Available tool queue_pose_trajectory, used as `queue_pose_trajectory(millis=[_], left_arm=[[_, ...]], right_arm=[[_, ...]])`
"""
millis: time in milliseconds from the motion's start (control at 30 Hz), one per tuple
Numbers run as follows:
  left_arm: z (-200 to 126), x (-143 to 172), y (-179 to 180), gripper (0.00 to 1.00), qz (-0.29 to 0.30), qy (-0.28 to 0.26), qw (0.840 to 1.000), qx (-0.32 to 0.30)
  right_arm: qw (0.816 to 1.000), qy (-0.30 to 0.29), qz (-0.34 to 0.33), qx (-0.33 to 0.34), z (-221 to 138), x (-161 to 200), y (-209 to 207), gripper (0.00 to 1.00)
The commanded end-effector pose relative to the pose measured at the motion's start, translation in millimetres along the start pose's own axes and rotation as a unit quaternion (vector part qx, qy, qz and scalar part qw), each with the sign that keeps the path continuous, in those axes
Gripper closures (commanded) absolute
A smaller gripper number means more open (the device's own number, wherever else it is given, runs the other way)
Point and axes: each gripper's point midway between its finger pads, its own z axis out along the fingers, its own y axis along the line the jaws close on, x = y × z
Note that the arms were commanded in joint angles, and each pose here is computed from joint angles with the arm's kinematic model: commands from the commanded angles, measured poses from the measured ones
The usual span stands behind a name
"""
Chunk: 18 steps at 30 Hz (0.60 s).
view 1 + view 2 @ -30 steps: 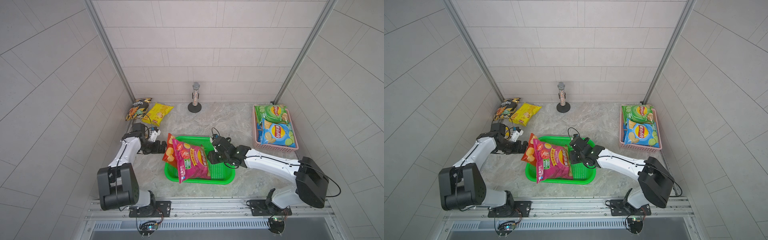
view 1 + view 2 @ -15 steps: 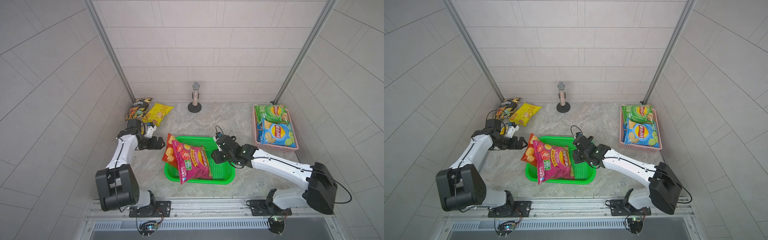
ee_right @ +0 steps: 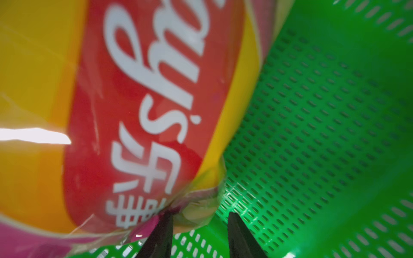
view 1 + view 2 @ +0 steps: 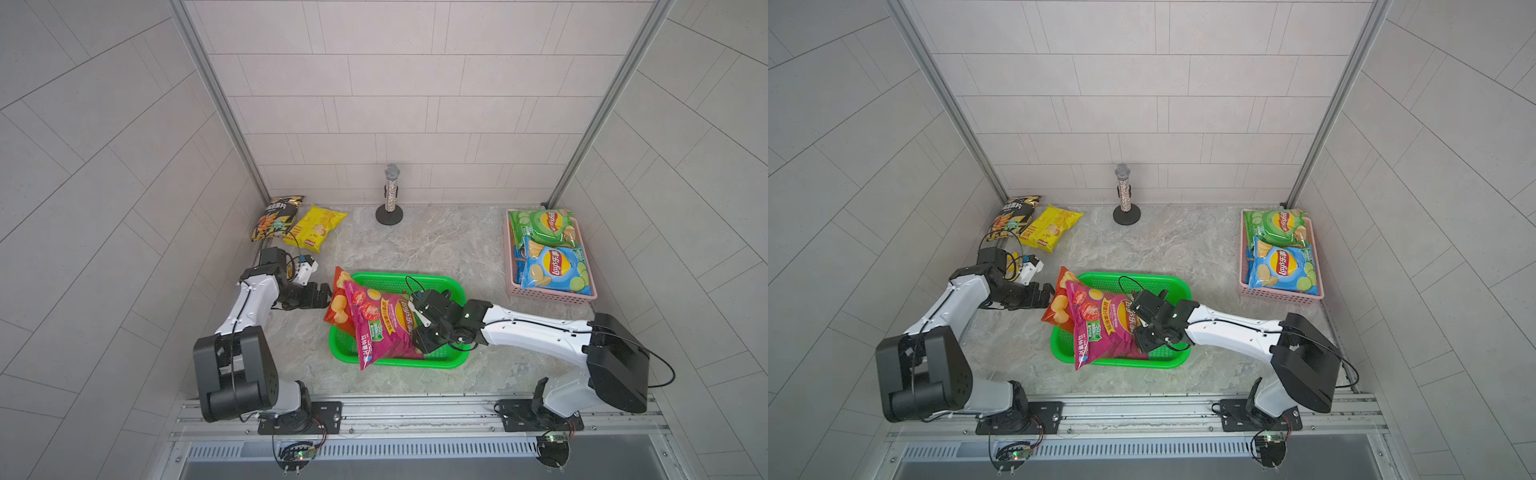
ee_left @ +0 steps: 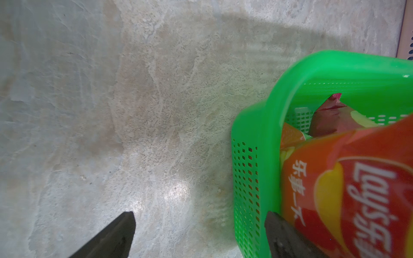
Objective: Put the potato chips into the basket
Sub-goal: Adjust the potato chip in the basket.
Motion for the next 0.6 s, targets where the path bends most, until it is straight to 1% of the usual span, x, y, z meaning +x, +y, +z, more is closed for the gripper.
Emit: queue_pose_trajectory(millis=[0,200,333,433,567], left_arm=[[2.4,2.1,-7.9,0.02,0.008,-0.002,1.000,0.017],[5.0,5.3,-9.3,0.03,0.010,0.001,1.000,0.016],[4.5,4.8,-10.8,0.03,0.010,-0.002,1.000,0.018],[4.4,4.5,-11.4,0.03,0.009,-0.003,1.000,0.020],[3.7,3.5,-12.0,0.03,0.008,-0.005,1.000,0.020]], right_arm=[[0.998,-0.004,-0.010,-0.064,4.4,-8.8,31.9,0.54],[0.995,-0.012,-0.008,-0.101,9.8,-20.6,48.7,0.54],[0.989,-0.040,-0.006,-0.140,-1.7,-29.9,60.1,0.53],[0.986,-0.059,0.011,-0.154,-7.7,-34.7,54.9,0.51],[0.985,-0.050,0.025,-0.163,-4.2,-33.2,50.1,0.50]])
